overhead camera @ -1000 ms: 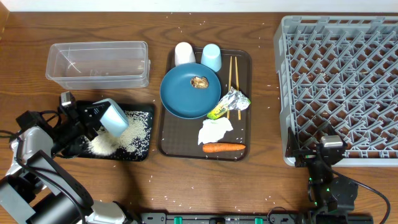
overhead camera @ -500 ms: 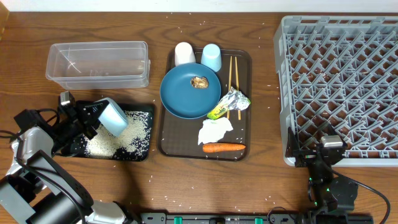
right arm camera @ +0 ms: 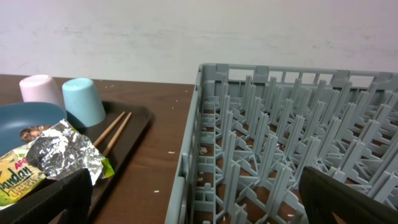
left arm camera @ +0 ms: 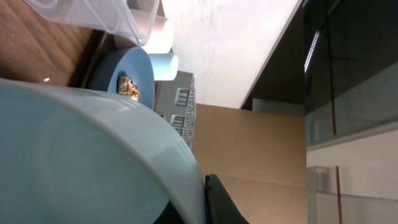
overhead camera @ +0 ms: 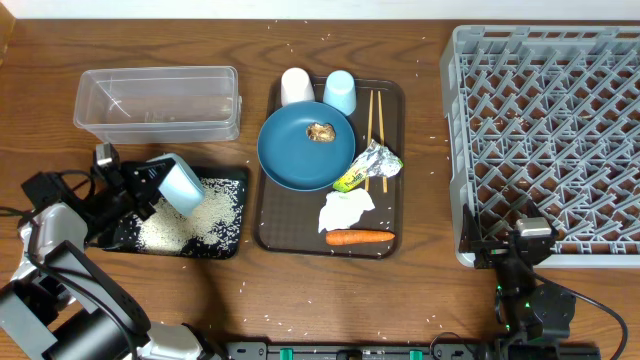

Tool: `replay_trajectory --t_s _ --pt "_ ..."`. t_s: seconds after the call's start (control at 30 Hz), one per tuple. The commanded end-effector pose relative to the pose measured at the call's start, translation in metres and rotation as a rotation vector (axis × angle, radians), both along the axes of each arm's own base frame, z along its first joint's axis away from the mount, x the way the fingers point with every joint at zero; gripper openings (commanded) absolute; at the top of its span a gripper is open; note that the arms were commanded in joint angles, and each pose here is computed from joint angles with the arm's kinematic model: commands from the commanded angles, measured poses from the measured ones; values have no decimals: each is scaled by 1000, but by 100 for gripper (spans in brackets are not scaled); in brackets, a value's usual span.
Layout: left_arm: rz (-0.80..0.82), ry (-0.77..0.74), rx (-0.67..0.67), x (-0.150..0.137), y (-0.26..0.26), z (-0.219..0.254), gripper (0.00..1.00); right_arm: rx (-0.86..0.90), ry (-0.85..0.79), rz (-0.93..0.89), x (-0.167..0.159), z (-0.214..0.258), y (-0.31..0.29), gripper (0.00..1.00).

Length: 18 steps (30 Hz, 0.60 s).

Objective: Sort waste into correct bins and load items into the dishwasher rack
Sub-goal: 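Tilt the bowl with the left gripper to pour rice onto black tray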

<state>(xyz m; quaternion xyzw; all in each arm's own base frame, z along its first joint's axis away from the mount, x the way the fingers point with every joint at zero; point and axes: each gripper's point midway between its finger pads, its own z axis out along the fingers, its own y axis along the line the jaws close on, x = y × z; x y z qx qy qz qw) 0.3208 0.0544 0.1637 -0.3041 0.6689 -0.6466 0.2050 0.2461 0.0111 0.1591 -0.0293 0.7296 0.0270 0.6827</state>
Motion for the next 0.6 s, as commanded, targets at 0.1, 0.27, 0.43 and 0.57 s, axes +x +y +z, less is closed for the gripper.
replay_trajectory --t_s 0.1,0.27,0.43,0.57 --pt "-2 -5 1 2 1 1 6 -1 -2 11 0 0 3 99" --pt "-9 11 -25 1 -3 2 6 -1 -2 11 0 0 3 99" --pt "16 69 93 6 6 -19 6 -1 -2 11 0 0 3 99" --pt "-16 -31 59 4 -2 -3 6 -1 -2 11 0 0 3 99"
